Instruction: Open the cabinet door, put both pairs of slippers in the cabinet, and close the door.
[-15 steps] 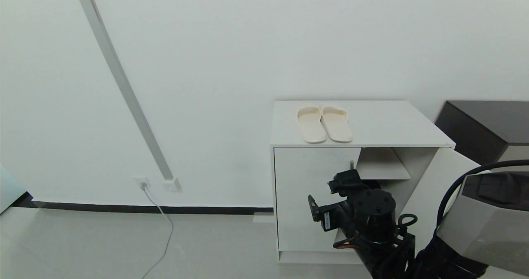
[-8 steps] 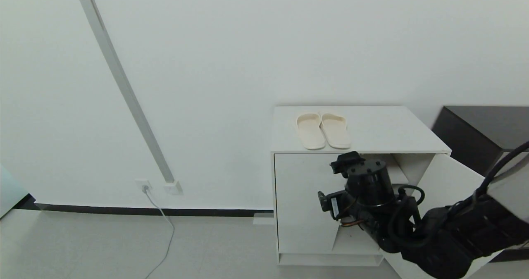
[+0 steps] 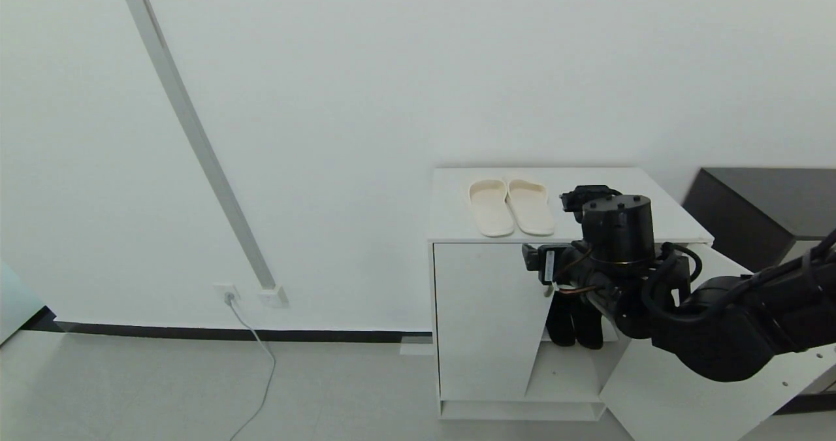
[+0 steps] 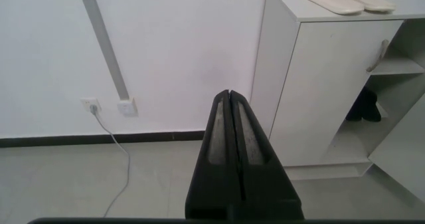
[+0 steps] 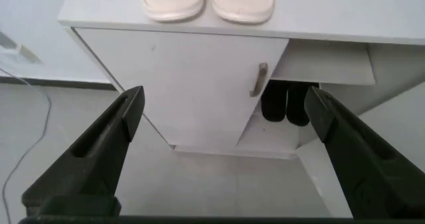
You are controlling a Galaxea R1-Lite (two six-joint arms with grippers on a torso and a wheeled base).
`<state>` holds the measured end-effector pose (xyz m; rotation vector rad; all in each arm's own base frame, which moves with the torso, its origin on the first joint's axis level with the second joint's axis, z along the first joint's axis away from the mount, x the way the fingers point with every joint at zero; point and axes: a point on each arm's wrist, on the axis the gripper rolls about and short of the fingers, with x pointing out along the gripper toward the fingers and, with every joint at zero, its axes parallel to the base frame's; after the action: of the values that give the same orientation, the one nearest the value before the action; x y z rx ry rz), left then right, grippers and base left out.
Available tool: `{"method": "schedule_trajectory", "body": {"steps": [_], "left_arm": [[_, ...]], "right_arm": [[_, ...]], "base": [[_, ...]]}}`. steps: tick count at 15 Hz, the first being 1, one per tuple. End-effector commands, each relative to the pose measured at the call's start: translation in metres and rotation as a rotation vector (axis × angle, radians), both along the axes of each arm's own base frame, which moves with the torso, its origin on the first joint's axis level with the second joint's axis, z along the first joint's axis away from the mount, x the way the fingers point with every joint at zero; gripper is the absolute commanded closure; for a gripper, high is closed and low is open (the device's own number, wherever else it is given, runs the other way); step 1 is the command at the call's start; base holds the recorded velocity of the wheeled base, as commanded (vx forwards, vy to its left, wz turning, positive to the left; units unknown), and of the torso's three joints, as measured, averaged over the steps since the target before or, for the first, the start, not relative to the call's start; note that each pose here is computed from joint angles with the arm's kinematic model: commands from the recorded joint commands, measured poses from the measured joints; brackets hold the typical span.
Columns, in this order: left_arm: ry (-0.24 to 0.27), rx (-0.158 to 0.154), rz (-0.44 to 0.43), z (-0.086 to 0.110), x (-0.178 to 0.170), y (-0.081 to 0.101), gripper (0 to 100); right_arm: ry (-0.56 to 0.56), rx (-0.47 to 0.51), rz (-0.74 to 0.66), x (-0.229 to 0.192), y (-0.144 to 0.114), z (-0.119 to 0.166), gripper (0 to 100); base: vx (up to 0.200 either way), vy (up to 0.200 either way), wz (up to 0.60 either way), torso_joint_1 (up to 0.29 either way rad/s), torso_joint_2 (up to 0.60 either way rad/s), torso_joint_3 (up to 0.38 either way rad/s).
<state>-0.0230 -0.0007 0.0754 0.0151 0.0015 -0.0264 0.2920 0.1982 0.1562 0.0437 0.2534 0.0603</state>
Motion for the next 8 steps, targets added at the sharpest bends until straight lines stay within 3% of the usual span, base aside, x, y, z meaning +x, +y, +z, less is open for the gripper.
{"method": "schedule_trajectory", "body": {"steps": [1, 8], "left_arm": [[0.001, 0.000, 0.000, 0.0000, 0.0001, 0.0000, 100], [0.001, 0.000, 0.000, 0.0000, 0.0001, 0.0000, 100]], "right_arm": [[0.009, -0.026, 0.007, 0.0045, 0.0026, -0.0155, 0], [-0.008, -0.035, 0.044, 0.0096, 0.0097, -0.0209, 0]], "base": [[0.000, 0.000, 0.00, 0.000, 0.00, 0.000], [0.200, 0.000, 0.00, -0.002, 0.00, 0.003]]}}
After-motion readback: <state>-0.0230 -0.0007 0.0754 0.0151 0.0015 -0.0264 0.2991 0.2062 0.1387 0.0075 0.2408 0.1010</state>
